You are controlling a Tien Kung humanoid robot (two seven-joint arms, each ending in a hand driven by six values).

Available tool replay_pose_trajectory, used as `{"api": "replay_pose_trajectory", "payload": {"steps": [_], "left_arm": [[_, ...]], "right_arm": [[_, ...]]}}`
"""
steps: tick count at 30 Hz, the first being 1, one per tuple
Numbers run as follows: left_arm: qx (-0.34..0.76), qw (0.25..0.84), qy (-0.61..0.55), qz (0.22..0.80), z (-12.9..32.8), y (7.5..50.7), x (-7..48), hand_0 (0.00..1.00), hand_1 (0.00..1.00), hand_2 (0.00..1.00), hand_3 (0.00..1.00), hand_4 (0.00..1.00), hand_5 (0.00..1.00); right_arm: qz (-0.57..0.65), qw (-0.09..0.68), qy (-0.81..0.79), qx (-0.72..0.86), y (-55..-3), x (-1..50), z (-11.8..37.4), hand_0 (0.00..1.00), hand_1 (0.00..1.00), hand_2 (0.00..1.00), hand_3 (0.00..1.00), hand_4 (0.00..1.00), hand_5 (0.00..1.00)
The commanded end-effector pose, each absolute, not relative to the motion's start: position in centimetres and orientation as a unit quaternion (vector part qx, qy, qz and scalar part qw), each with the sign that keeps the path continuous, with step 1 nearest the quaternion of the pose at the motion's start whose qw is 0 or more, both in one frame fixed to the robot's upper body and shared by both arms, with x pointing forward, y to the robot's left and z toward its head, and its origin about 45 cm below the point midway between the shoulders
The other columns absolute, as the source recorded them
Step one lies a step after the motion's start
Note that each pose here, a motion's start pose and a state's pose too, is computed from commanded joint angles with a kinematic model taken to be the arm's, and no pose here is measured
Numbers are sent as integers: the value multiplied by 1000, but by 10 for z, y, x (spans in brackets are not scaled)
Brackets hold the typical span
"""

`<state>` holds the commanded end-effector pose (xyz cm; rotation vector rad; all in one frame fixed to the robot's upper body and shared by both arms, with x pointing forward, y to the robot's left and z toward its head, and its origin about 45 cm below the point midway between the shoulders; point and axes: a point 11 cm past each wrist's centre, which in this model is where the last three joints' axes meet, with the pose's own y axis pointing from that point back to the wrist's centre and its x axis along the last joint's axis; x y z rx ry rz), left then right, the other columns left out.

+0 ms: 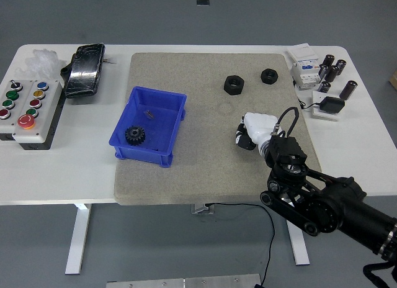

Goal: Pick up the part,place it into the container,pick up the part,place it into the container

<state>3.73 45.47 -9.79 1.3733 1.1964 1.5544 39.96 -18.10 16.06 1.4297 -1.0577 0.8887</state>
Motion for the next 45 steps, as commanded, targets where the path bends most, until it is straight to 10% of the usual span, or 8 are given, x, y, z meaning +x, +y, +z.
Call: {"api": "replay_pose_trajectory", "payload": {"steps": [19,20,31,37,38,45], "left_arm": [[536,359,470,603,-98,455,35,667,559,423,648,658,421],[536,358,470,602,-98,455,34,667,559,425,649,662,428],[535,360,470,603,-97,455,36,667,559,425,650,662,432],[536,358,470,603,-97,457,36,667,558,426,650,662,435],[536,357,470,603,-97,457,35,666,557,426,649,661,439],[536,356,471,603,-97,457,35,666,557,426,648,661,441]], "right_arm": [[403,357,-489,686,-67,375,203,258,418,309,429,2,12],[400,347,-490,693,-64,373,202,472,570,469,513,2,121],[395,293,-484,724,-40,361,197,559,620,545,563,2,134],[397,308,-477,721,-42,366,197,620,700,648,642,117,228],[396,313,-477,720,-43,368,196,897,920,946,937,693,338],[393,318,-482,716,-45,370,196,998,987,998,998,788,396]]}}
